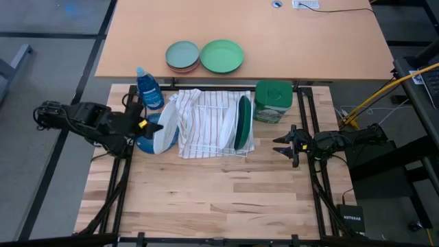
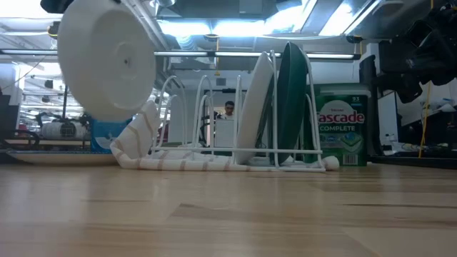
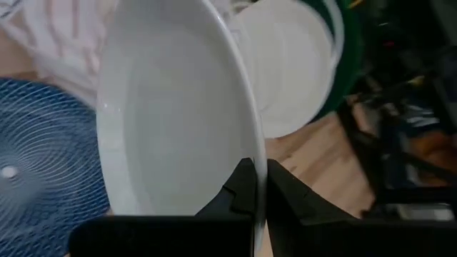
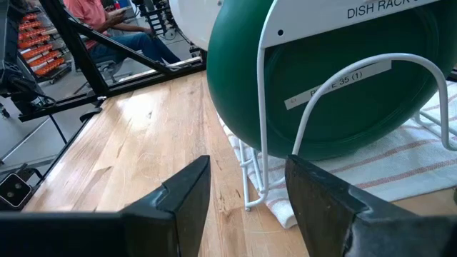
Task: Sort dishes
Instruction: Put the white plate into the dish rack
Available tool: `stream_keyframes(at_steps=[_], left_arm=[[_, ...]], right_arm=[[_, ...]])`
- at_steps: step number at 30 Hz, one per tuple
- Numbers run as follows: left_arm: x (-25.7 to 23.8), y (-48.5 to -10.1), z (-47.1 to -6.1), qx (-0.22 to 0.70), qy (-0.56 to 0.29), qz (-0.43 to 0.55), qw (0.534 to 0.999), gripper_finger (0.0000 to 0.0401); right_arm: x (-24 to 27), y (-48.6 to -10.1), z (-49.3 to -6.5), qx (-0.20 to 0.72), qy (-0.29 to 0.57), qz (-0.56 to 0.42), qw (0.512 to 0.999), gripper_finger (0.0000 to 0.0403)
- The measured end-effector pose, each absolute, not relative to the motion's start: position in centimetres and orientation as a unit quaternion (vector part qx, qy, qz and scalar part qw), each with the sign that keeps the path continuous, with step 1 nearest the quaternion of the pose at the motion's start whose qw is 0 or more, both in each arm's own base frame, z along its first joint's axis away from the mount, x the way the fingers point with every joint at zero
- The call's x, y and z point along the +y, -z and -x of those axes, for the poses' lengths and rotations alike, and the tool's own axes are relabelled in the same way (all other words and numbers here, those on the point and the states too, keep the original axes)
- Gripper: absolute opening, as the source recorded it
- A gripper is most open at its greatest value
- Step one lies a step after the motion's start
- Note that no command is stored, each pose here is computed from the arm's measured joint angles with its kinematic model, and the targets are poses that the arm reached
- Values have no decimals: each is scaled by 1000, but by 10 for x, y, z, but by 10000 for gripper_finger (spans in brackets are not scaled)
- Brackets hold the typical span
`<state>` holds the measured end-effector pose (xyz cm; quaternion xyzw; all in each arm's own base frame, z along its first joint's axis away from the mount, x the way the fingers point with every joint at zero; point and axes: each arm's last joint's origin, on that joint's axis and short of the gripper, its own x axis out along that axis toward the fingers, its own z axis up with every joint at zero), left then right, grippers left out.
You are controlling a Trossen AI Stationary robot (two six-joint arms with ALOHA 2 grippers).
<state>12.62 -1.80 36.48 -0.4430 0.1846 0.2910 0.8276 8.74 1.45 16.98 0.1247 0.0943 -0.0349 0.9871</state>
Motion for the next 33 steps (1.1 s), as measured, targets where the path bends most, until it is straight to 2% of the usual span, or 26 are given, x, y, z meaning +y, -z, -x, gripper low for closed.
stream_keyframes(at_steps=[9,23,33], left_arm=[[-16,-383,-121,111,-240,438,860,0],[-14,-410,-120,4,-196,369,909,0],[-20,-424,-147,-51,-183,301,935,0]], right_arm=[[15,-170,-87,94,35,-125,987,186],[15,-170,-87,94,35,-125,987,186],[15,-170,-87,94,35,-125,987,186]])
